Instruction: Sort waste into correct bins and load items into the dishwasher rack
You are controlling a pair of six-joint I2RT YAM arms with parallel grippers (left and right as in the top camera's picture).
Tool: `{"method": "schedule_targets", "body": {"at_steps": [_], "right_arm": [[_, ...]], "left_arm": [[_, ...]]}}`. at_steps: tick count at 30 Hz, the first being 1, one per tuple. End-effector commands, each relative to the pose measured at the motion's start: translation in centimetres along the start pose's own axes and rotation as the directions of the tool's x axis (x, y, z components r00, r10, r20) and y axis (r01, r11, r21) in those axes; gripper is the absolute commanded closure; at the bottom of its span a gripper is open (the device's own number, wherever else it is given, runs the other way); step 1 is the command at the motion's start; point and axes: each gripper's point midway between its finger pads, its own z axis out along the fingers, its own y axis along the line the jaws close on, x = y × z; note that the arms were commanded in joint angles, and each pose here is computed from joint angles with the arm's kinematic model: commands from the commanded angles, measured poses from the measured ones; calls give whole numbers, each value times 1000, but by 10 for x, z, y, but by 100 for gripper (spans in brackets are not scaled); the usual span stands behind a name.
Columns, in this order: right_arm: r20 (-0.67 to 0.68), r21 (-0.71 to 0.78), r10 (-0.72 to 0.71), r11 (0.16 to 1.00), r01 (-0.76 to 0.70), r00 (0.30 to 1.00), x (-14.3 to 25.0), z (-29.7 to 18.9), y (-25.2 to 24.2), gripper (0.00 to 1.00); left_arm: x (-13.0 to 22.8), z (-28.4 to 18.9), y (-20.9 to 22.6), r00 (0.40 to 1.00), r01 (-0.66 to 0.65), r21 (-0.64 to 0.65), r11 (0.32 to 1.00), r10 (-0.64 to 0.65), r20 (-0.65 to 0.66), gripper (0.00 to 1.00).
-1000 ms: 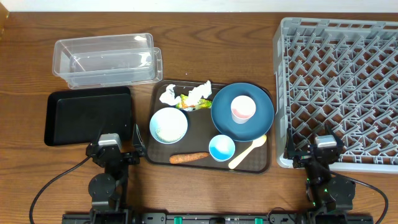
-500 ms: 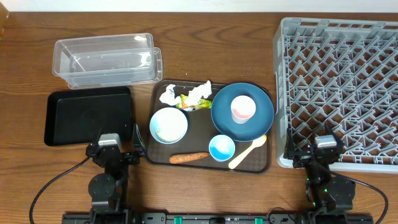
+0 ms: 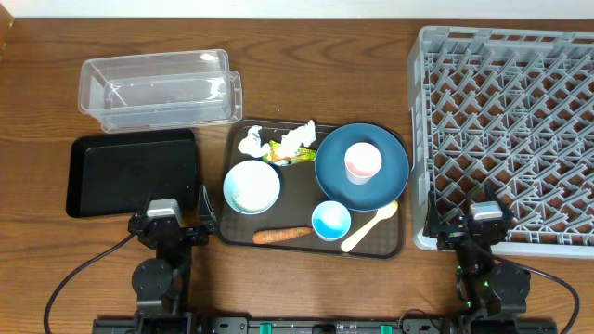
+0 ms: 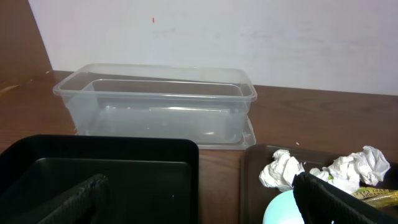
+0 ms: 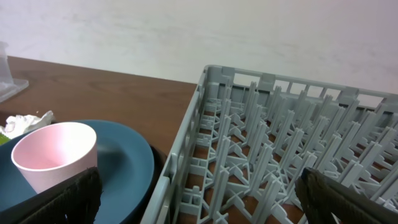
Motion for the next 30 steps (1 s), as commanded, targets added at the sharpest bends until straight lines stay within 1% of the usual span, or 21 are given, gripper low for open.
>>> {"method": "schedule_targets", "body": {"at_steps": [1, 5, 9, 12, 15, 20, 25, 30], "right_arm": [[-5, -7, 35, 999, -35, 999, 2, 0, 2, 1], [-4, -6, 50, 999, -50, 999, 1, 0, 2, 1], [1, -6, 50, 999, -49, 999, -2, 0, 1, 1], [13, 23, 48, 999, -48, 999, -7, -1, -4, 1], [35, 42, 47, 998, -49, 998, -19, -4, -8, 1], [51, 76, 45, 996, -49, 998, -36, -6, -15, 1], [5, 76, 49, 996, -49, 999, -43, -1, -16, 1], [-75, 74, 54, 996, -48, 996, -52, 13, -18, 1]], "left_arm": [[16, 1, 5, 999, -8, -22, 1000, 6, -51, 4], [20, 1, 5, 998, 0, -24, 1000, -1, -66, 5], [19, 2, 5, 994, 70, -31, 997, -73, -85, 5], [13, 3, 5, 991, 82, -36, 996, -85, -107, 5], [2, 5, 4, 988, 80, -40, 996, -85, -132, 5], [-30, 17, 1, 981, 76, -46, 996, -83, -175, 5], [-47, 37, -4, 960, 71, -42, 997, -80, -268, 4], [-49, 55, -24, 915, 102, 43, 994, -77, -396, 5]]}}
